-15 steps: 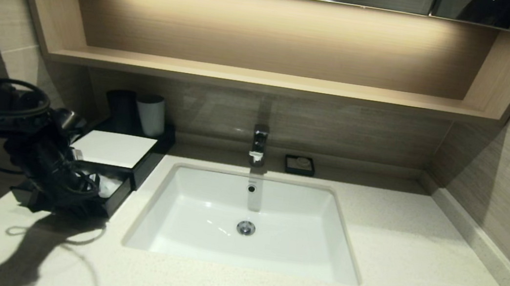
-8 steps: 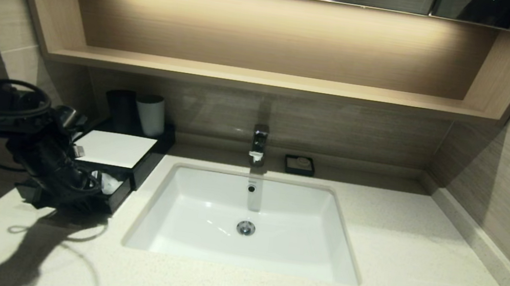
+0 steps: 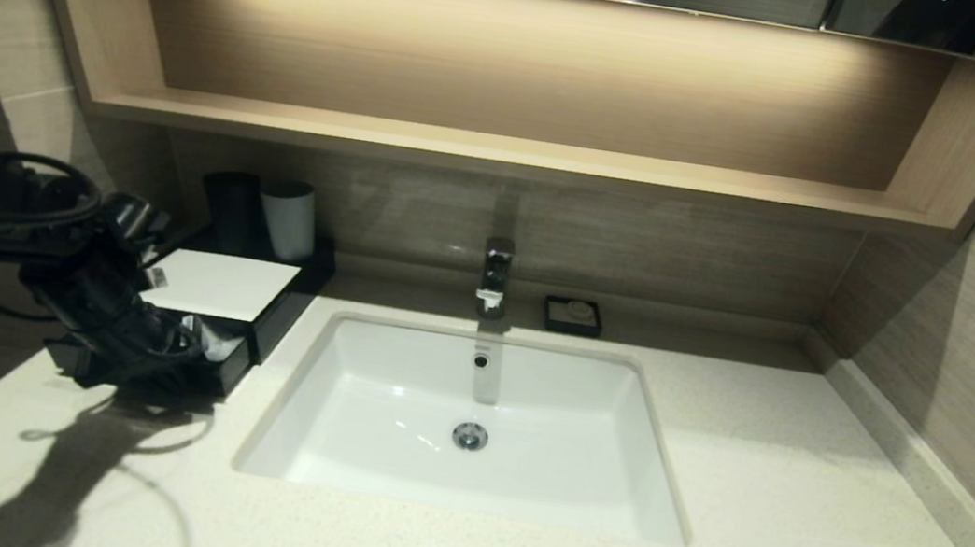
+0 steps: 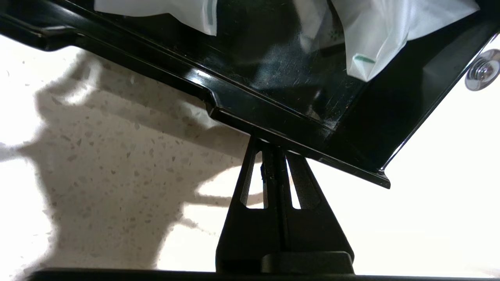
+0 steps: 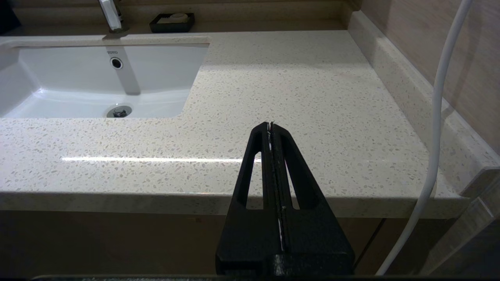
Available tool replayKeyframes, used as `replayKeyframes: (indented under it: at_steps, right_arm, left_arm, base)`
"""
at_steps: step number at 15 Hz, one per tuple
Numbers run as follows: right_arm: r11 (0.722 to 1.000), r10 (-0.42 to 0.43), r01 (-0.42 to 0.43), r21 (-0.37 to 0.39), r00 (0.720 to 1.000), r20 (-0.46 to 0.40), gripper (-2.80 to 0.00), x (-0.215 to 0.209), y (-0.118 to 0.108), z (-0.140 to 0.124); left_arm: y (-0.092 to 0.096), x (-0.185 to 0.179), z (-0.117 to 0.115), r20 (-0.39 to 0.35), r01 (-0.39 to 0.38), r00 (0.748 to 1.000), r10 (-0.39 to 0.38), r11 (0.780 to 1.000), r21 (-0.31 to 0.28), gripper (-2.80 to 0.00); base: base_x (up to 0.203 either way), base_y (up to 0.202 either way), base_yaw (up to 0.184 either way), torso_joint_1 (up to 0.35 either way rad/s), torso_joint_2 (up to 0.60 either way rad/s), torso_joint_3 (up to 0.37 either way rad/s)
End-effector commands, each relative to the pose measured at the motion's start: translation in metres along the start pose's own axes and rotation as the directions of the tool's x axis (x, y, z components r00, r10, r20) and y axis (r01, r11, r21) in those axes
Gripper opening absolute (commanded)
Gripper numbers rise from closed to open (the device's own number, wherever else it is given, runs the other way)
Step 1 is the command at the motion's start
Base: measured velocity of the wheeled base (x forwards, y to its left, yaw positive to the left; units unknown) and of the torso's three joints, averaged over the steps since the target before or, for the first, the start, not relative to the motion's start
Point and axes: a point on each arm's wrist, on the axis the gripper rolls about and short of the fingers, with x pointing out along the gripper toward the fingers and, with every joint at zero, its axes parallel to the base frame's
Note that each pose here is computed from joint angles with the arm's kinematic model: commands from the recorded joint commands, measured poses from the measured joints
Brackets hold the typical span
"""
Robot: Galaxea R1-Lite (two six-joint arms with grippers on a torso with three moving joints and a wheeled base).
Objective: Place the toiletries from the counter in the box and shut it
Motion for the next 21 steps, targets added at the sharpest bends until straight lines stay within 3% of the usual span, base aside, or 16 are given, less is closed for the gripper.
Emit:
replayKeyframes:
  at_steps: [1,14,21]
  right_arm:
    - [1.000,0.000,0.000,0.000,1.000,-0.002,-2.80,0.000,0.000,0.000]
    - [1.000,0.000,0.000,0.000,1.000,-0.002,-2.80,0.000,0.000,0.000]
    - [1.000,0.000,0.000,0.000,1.000,0.000,-2.80,0.000,0.000,0.000]
  left_arm:
    - [-0.002,0.003,0.001,0.009,0.006,1.000,-0.006,1.000,0.004,-2.80]
    - [-0.014,0.005,0.010,0.115,0.053,0.992,-0.057,0.998,0.033,-2.80]
    - [-0.017,0.004,0.016,0.178,0.081,0.980,-0.084,0.996,0.022,-2.80]
  base:
    - [0.000,0.000,0.000,0.000,0.00,0.000]
    - [0.000,0.000,0.000,0.000,0.00,0.000]
    - [0.000,0.000,0.000,0.000,0.00,0.000]
